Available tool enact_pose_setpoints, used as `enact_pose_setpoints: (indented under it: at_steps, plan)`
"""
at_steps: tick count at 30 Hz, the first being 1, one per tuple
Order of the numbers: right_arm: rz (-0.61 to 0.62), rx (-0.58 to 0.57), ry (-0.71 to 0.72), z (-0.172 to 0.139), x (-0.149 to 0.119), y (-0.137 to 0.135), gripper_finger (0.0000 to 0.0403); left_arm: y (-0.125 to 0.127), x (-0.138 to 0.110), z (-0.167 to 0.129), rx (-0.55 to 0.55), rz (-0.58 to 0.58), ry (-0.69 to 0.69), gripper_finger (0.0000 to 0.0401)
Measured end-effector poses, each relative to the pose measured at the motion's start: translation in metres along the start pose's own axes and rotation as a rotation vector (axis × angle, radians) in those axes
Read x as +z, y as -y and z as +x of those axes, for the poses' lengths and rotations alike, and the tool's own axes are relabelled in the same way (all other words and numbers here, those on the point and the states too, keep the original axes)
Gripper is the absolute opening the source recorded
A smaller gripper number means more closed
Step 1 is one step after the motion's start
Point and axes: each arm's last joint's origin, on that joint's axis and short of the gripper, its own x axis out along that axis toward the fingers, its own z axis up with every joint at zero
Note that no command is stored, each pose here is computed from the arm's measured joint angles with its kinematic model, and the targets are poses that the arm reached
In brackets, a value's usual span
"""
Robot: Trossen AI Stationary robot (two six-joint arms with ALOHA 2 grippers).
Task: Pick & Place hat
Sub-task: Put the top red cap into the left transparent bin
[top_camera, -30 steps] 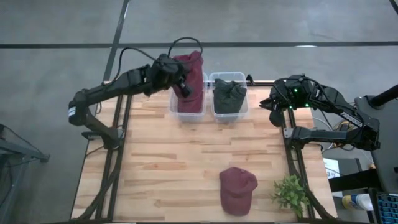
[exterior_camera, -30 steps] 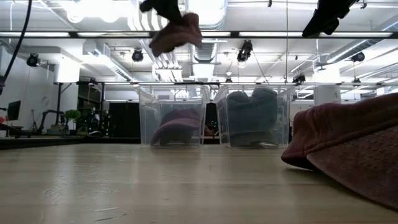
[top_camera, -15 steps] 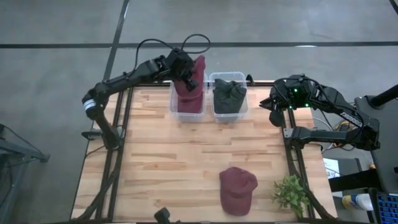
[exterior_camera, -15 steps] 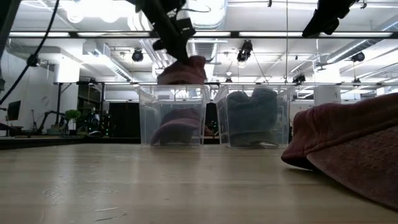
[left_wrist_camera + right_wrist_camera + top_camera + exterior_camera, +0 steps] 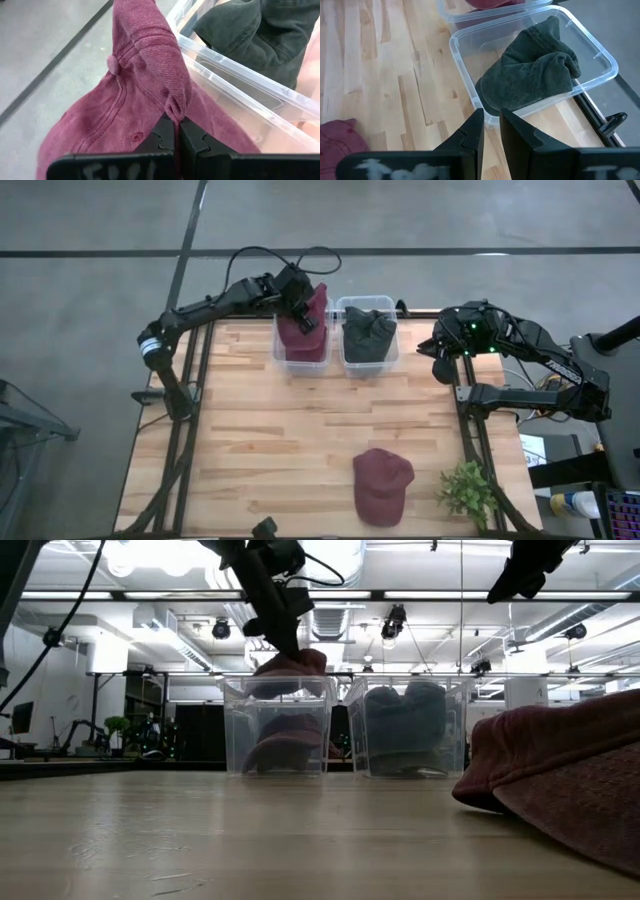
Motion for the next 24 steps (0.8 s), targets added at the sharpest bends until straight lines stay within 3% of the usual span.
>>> enact_pose_setpoints:
  at_steps: [6, 24]
  plan:
    - [-0.003, 0.000, 0.000, 0.000, 0.000, 0.000, 0.0059, 0.004, -0.007, 0.011, -0.022, -0.019, -0.030, 0.0000]
    - [-0.005, 0.000, -0.001, 0.000, 0.000, 0.000, 0.0059, 0.012, -0.070, 0.072, -0.078, -0.200, -0.093, 0.0000]
